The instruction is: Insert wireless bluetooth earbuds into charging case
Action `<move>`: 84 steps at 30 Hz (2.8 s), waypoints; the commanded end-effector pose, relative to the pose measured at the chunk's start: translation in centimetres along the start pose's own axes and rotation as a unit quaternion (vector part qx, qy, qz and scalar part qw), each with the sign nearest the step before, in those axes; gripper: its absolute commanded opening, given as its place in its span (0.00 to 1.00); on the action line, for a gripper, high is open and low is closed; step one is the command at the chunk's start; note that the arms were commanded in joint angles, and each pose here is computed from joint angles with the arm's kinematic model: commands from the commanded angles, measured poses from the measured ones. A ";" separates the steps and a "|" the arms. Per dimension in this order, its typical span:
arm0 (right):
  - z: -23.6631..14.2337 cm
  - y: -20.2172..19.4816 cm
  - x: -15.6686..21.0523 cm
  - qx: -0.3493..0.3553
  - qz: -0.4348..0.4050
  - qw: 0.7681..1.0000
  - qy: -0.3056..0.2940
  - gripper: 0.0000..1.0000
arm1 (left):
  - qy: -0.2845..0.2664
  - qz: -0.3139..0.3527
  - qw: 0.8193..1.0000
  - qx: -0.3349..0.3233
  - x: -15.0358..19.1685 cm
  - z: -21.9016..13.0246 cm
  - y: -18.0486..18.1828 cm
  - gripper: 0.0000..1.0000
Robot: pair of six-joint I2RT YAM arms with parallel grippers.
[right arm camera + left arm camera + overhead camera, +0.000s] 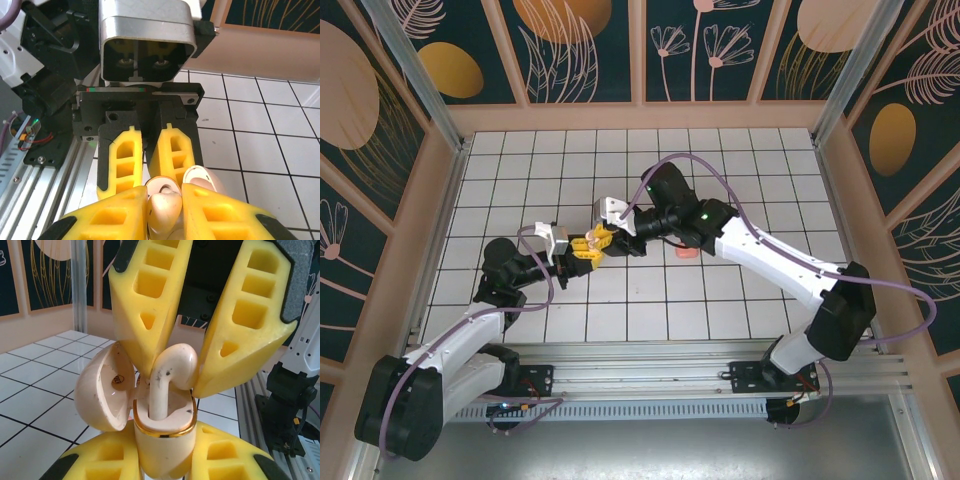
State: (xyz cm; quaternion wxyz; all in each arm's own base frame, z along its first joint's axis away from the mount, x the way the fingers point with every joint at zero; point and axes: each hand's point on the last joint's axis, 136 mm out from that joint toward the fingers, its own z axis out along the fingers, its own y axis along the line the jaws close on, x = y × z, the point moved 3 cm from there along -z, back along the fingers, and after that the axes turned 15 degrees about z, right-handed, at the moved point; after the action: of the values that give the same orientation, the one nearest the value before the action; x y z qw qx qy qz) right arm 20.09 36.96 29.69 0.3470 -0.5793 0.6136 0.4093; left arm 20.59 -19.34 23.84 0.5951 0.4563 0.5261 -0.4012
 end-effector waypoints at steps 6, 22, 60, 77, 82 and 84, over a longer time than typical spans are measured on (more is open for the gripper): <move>1.1 -0.8 1.4 0.017 -0.023 0.997 0.070 0.23 | -0.024 0.055 0.998 0.028 -2.4 0.5 -0.5 0.11; 0.8 -0.6 1.1 0.039 -0.052 0.993 0.099 0.28 | -0.015 0.051 0.998 0.036 -2.0 0.8 -0.6 0.12; -5.8 0.7 -2.7 0.021 0.041 0.995 -0.093 0.50 | -0.006 0.050 0.998 0.023 -1.6 0.9 -0.2 0.13; -3.2 -0.5 -0.9 -0.128 0.219 0.965 -0.062 0.63 | -0.008 0.053 0.998 0.019 -1.9 0.8 -0.2 0.13; -4.7 1.3 -1.8 -0.155 0.186 0.966 -0.085 0.58 | -0.003 0.050 0.999 0.010 -1.6 0.9 0.1 0.13; -5.5 2.1 -2.1 -0.158 0.174 0.967 -0.098 0.54 | -0.002 0.049 0.999 0.008 -1.5 0.9 0.2 0.13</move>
State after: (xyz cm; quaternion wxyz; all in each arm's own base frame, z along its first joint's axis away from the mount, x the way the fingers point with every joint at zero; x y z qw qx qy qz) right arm 20.42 33.86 30.89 0.2082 -0.4424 0.6476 0.5844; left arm 20.64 -20.02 23.87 0.5897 0.4775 0.5208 -0.3910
